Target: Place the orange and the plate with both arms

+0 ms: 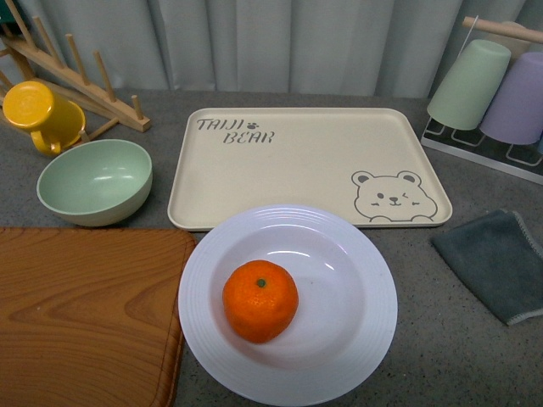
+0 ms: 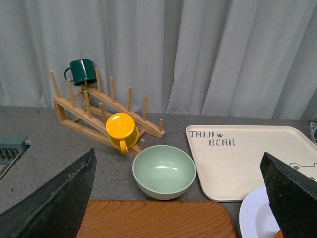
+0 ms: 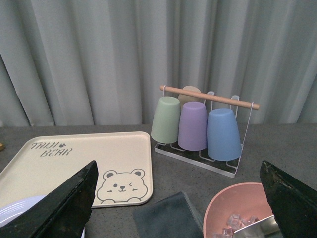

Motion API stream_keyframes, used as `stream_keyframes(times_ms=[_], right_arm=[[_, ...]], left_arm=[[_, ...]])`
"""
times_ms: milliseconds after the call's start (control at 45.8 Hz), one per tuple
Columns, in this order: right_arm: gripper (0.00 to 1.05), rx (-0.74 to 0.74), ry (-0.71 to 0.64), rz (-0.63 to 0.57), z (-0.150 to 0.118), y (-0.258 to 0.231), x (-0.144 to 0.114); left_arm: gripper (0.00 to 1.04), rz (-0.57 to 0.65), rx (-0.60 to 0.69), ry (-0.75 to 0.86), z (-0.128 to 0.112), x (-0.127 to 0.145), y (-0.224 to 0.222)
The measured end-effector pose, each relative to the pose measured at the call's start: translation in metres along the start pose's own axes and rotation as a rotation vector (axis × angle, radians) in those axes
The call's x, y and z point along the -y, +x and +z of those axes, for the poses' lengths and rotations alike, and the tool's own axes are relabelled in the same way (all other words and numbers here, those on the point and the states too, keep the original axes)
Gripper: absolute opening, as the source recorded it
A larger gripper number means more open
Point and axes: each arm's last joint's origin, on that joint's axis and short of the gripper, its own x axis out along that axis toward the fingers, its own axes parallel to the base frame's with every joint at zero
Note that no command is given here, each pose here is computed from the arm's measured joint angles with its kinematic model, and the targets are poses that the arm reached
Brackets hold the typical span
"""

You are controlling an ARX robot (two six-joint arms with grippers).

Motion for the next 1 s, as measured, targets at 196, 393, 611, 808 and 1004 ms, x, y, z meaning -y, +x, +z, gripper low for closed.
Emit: stream_keyframes(times_ms=[196,393,611,808,1004], right_arm=[[0.96,-0.268,-0.039,0.009,-0.011,0.016,-0.002],[0.96,-0.335,-0.02,0.108,-0.008,0.047,-0.012],[0.96,-0.568,0.119,0.217,-0.027,0.1,-0.02],[0.96,-0.793,0.255,0.298,-0.054,0.136,-0.027],[0.96,-0.964,0.392,0.356,-0.084,0.168,-0.032]], left_arm=[[0.98,0.0,0.0,0.0,0.0,0.0,0.0],[0.98,0.0,0.0,0.0,0.0,0.0,0.0],[0.98,0.0,0.0,0.0,0.0,0.0,0.0],[0.98,0.0,0.0,0.0,0.0,0.0,0.0],[0.98,0.0,0.0,0.0,0.0,0.0,0.0]])
